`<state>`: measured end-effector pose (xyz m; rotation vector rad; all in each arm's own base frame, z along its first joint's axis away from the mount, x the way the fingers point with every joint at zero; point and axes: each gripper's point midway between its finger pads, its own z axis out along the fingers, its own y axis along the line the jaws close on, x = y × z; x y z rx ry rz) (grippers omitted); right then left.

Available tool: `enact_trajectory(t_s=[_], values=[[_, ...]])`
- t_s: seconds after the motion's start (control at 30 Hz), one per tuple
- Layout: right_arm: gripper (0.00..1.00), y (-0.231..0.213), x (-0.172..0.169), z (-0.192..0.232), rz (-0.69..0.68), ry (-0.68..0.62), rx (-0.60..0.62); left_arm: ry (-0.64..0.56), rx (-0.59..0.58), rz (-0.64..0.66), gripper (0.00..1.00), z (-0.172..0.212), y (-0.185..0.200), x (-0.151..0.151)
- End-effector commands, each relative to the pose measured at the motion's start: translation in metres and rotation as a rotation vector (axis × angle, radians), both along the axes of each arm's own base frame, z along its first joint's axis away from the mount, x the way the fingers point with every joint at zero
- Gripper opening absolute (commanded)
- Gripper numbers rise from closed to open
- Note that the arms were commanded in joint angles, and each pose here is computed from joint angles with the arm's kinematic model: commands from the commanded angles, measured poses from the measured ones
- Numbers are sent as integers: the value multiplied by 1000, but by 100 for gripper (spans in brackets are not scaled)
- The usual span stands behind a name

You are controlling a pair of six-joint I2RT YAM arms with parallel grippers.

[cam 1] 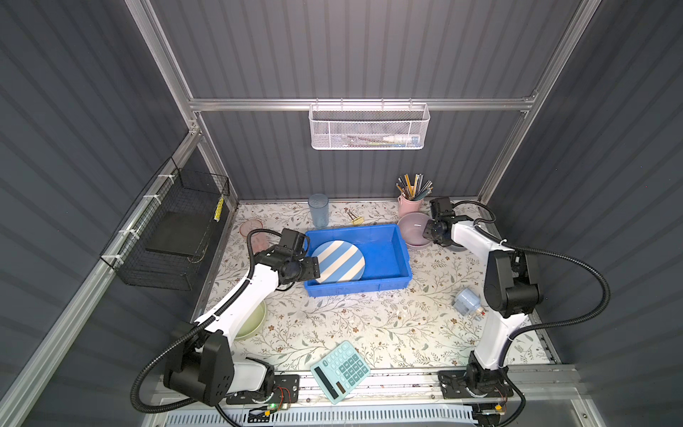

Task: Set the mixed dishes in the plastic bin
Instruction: 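Grasp the rim of the lilac bowl with the right gripper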

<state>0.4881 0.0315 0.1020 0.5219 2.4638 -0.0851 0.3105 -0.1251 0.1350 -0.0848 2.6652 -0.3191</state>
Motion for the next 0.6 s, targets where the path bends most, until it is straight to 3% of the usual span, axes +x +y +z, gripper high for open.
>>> enact_trajectory(t_s=[0.0,0.37,0.57], values=[[0,2,34,56,-4,-178,-5,20,0,5,82,-5,3,-3],[0,-12,44,78,-4,-210,-123,28,7,2,82,-7,5,-7],[0,-6,35,95,41,-212,-97,47,19,4,82,-12,6,-8]])
